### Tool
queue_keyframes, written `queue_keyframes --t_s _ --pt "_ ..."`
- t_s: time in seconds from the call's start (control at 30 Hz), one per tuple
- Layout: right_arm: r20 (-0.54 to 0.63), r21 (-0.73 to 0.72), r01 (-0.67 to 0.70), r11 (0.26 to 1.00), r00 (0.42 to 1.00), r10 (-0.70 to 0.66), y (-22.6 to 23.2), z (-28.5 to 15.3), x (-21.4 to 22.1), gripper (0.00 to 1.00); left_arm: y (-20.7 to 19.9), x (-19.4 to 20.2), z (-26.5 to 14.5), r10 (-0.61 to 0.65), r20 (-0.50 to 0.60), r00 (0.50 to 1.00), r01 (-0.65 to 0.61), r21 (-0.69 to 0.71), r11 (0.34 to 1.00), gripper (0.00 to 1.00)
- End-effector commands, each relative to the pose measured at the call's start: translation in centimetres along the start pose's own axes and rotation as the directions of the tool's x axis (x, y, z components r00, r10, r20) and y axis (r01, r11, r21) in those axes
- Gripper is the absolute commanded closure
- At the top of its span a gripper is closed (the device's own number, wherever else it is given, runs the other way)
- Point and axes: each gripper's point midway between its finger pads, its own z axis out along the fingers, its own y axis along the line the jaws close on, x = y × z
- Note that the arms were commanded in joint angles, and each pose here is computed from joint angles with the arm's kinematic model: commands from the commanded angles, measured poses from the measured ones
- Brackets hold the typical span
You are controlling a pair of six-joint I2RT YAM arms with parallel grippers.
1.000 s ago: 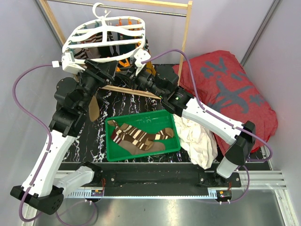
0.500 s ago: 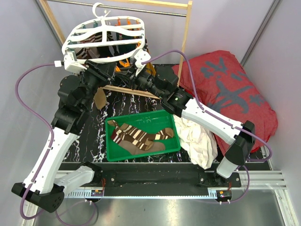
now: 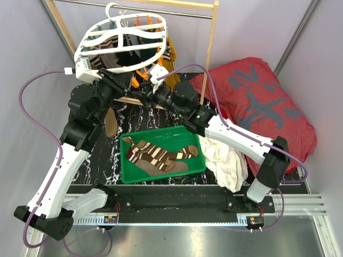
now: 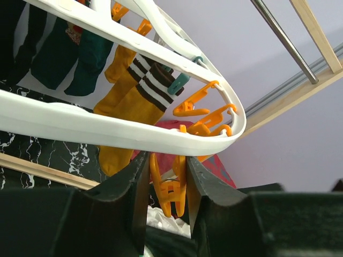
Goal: Clip the socks to the hanger
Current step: Open the clamp at the hanger.
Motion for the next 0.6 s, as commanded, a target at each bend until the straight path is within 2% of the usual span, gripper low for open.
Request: queue_keyframes --t_s 0.0,0.2,0.4,0.57 --pt "-0.026 0.088 -0.011 0.996 1.000 0.014 -1.2 -2.0 -0.2 0.40 -1.0 -2.4 0.0 0.041 0.082 0.996 -0.042 0.018 0.999 0.93" --pt "-0.146 0.108 -0.042 0.993 0.988 0.057 -1.0 -4.6 3.6 0.27 -0.4 -1.4 0.9 0.138 0.050 0.989 -0.139 0.013 0.990 0.99" --pt "-0.339 0.032 -0.083 0.996 0.937 0.089 1.1 -7.0 10.5 0.26 0.7 -0.2 1.6 0.230 0.011 0.973 -0.230 -0.005 0.973 1.00" --pt "-0.558 -0.061 -0.194 0.979 0.820 0.128 4.3 -8.7 17.9 0.27 1.4 0.3 2.0 0.276 -0.011 0.961 -0.277 -0.016 0.961 1.00"
